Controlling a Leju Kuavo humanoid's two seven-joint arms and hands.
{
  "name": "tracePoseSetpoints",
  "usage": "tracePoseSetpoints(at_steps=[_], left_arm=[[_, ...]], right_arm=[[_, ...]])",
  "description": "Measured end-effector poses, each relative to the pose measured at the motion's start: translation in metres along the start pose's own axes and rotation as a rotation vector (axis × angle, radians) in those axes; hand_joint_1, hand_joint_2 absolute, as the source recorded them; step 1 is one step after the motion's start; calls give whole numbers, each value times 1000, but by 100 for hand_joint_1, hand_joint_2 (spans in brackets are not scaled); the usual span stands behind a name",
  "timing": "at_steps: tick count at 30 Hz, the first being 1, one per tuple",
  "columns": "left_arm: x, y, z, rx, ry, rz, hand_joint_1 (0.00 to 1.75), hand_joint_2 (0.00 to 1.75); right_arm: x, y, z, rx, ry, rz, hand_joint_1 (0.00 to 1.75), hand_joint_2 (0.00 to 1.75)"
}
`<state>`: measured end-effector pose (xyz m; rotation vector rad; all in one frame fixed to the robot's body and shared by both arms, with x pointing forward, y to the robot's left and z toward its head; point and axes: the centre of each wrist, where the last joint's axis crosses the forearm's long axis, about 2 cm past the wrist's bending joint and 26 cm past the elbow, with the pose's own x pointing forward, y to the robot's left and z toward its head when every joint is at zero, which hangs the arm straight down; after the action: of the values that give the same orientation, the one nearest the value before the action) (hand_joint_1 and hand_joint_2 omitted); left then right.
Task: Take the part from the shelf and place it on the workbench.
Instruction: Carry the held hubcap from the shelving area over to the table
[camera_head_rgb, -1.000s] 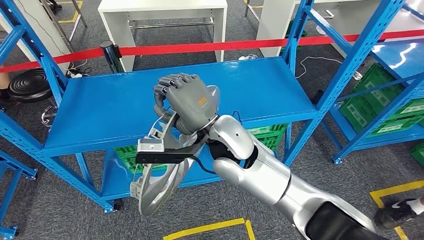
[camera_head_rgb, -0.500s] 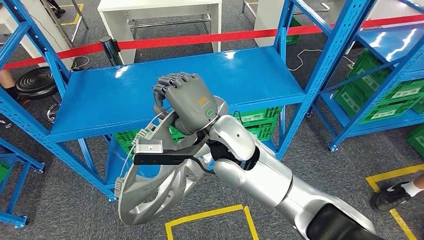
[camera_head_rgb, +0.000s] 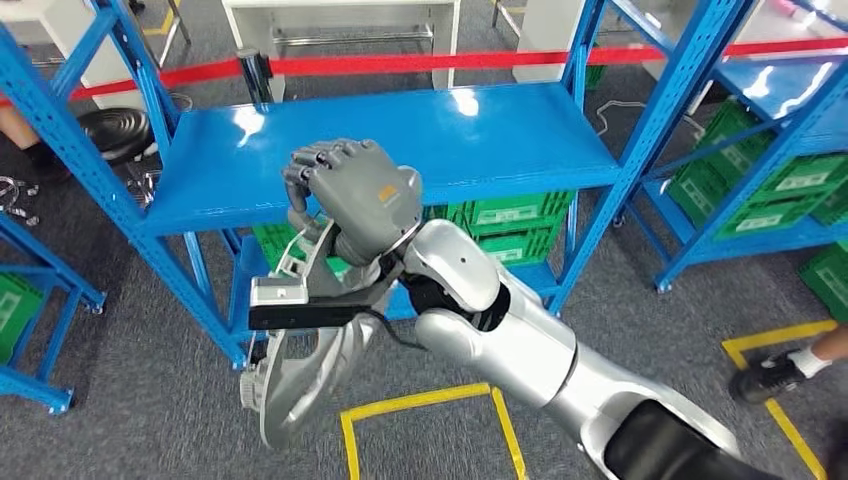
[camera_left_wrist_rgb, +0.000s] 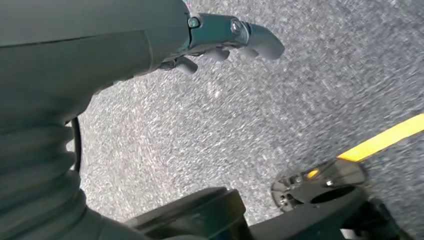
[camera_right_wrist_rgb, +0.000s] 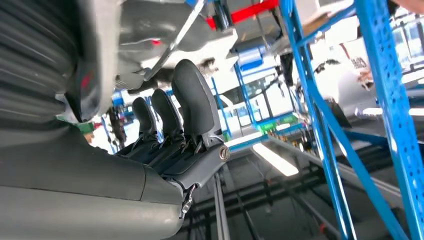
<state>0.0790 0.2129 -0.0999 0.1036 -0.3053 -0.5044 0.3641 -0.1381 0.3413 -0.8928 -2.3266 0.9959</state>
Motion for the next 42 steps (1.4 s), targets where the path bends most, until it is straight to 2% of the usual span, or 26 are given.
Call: tracePoseSetpoints(at_steps=[17,31,42], left_arm=[[0,2,0,-4,-9,25,0,175],[0,3,-1,-6,-6,-3,0,175],[8,4,-1,3,-24,-22,0,175]], right_arm=[[0,-1,-19,-2,-21,-24,175,175],[-2,4,-16,6,14,3,175,175],[1,5,-3,5,27,46,175,175]])
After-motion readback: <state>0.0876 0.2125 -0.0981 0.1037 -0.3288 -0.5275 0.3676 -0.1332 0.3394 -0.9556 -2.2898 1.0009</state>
